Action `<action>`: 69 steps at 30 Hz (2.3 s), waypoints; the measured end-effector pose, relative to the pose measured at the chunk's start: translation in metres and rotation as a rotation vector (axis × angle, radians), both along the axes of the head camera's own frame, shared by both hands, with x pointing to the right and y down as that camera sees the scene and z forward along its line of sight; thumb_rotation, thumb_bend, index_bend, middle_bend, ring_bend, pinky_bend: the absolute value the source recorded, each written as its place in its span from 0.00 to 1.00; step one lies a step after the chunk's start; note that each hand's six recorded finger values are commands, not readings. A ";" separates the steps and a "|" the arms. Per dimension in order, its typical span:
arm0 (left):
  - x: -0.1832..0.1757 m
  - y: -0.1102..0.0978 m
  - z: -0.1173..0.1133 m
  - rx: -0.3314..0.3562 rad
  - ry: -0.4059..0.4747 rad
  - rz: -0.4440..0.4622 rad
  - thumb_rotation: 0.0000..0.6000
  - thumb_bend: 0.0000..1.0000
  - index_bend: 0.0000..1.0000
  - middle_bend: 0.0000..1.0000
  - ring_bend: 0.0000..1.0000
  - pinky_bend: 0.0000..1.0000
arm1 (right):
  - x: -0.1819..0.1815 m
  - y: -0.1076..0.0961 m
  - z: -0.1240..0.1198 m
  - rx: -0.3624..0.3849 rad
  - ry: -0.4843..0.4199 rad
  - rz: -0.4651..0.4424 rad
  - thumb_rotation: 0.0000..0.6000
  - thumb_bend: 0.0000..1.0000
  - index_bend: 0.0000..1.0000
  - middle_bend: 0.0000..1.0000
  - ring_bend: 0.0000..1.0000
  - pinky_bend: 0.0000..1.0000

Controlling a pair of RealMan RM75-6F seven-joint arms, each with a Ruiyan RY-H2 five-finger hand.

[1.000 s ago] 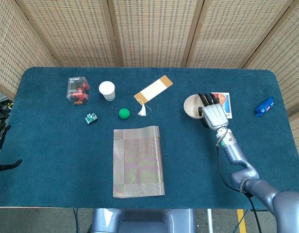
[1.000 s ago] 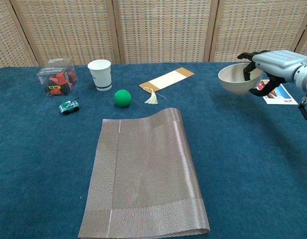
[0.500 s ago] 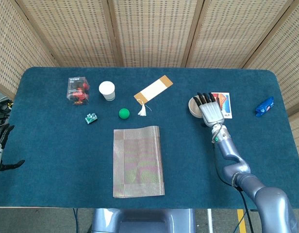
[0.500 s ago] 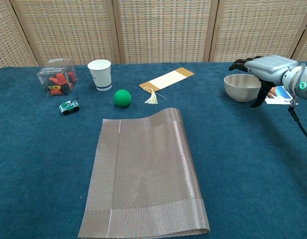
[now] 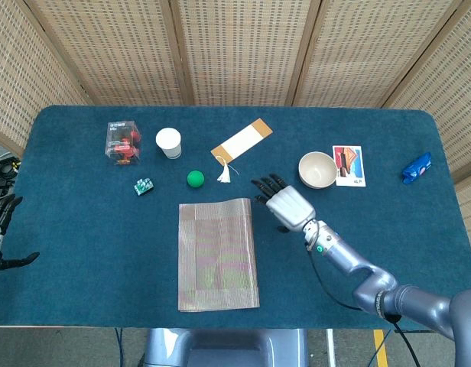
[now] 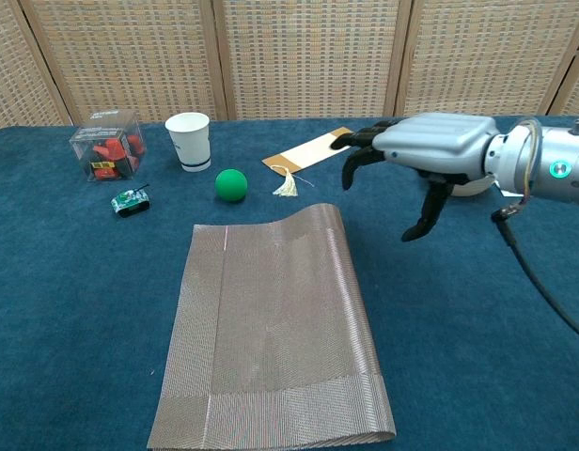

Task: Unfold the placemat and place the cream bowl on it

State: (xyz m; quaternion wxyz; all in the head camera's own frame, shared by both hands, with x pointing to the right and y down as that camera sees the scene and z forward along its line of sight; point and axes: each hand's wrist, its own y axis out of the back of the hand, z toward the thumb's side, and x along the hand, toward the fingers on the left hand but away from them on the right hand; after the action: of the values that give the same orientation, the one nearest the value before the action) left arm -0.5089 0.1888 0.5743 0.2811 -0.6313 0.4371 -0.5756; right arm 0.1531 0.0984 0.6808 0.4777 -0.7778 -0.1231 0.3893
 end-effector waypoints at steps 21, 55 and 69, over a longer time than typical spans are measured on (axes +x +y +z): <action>-0.015 -0.003 0.001 -0.019 0.030 -0.042 1.00 0.00 0.00 0.00 0.00 0.00 | -0.157 0.117 -0.017 -0.195 -0.034 -0.467 1.00 0.30 0.44 0.00 0.00 0.00; -0.022 -0.006 0.011 -0.050 0.018 -0.067 1.00 0.00 0.00 0.00 0.00 0.00 | -0.223 0.164 -0.008 -0.140 0.007 -0.645 1.00 0.39 0.48 0.00 0.00 0.00; -0.020 -0.005 0.012 -0.052 0.017 -0.060 1.00 0.00 0.00 0.00 0.00 0.00 | -0.221 0.163 -0.015 -0.127 -0.006 -0.648 1.00 0.41 0.48 0.00 0.00 0.00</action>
State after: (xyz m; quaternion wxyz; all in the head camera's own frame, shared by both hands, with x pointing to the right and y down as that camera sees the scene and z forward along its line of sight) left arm -0.5285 0.1833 0.5865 0.2436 -0.6299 0.4429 -0.5897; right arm -0.0681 0.2616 0.6654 0.5270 -0.8059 0.1536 0.2217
